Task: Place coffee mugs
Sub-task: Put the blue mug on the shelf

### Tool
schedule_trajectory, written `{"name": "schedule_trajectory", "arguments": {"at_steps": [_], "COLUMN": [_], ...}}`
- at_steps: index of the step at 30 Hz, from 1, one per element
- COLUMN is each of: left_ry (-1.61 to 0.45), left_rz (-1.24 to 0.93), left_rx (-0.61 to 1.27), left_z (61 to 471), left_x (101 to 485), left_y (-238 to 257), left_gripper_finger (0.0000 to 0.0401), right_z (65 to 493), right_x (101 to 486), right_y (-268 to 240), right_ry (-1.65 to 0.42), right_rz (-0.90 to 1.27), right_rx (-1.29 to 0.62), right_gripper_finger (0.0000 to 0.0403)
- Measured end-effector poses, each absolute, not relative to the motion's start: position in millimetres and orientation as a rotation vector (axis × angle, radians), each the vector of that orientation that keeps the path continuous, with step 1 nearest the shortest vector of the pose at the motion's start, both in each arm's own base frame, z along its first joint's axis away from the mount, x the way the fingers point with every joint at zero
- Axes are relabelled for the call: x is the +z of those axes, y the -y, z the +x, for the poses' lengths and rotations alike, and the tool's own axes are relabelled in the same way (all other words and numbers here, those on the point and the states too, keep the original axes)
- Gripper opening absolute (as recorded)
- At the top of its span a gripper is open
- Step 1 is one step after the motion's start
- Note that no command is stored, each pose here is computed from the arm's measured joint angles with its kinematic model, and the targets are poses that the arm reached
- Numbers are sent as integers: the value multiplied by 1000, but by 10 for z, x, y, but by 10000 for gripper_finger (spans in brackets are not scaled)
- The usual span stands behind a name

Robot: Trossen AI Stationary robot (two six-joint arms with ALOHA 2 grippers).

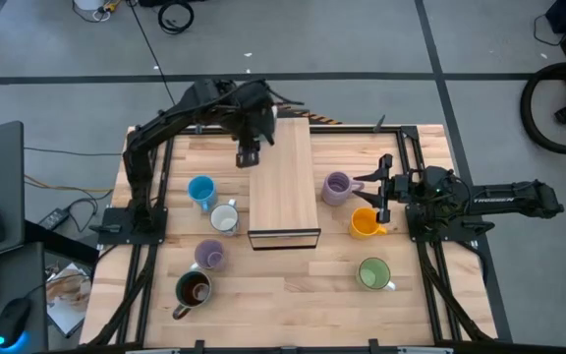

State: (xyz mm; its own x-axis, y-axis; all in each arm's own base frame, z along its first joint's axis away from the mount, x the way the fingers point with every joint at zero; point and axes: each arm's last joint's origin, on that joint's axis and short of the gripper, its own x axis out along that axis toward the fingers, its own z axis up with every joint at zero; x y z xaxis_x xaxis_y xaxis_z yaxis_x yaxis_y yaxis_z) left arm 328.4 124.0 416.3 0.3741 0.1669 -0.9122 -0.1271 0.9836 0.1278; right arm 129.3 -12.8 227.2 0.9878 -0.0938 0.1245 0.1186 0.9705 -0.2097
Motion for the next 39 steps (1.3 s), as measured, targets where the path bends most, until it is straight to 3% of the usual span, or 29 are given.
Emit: {"name": "schedule_trajectory", "arguments": {"at_steps": [10,20,27,39], "left_ry": [-1324,-1404,-1420,-1272], "left_rz": [15,-379,-616,-761], "left_rx": [216,534,872,954], "left_z": [2851,2294,2212,2185], "left_x": [3908,3289,2761,2315], "left_y": [-976,-800,-812,-1095], "left_gripper_finger": [147,143,143,143], "right_z": [1298,1296,1295,1295], "right_x": [2245,2265,2270,2282], "right_y": [118,123,123,123], "right_ry": [91,111,116,128], "right_rz": [-189,-182,-183,-202], "right_rx": [-70,-89,-90,-92], "right_gripper_finger": [171,171,171,171]}}
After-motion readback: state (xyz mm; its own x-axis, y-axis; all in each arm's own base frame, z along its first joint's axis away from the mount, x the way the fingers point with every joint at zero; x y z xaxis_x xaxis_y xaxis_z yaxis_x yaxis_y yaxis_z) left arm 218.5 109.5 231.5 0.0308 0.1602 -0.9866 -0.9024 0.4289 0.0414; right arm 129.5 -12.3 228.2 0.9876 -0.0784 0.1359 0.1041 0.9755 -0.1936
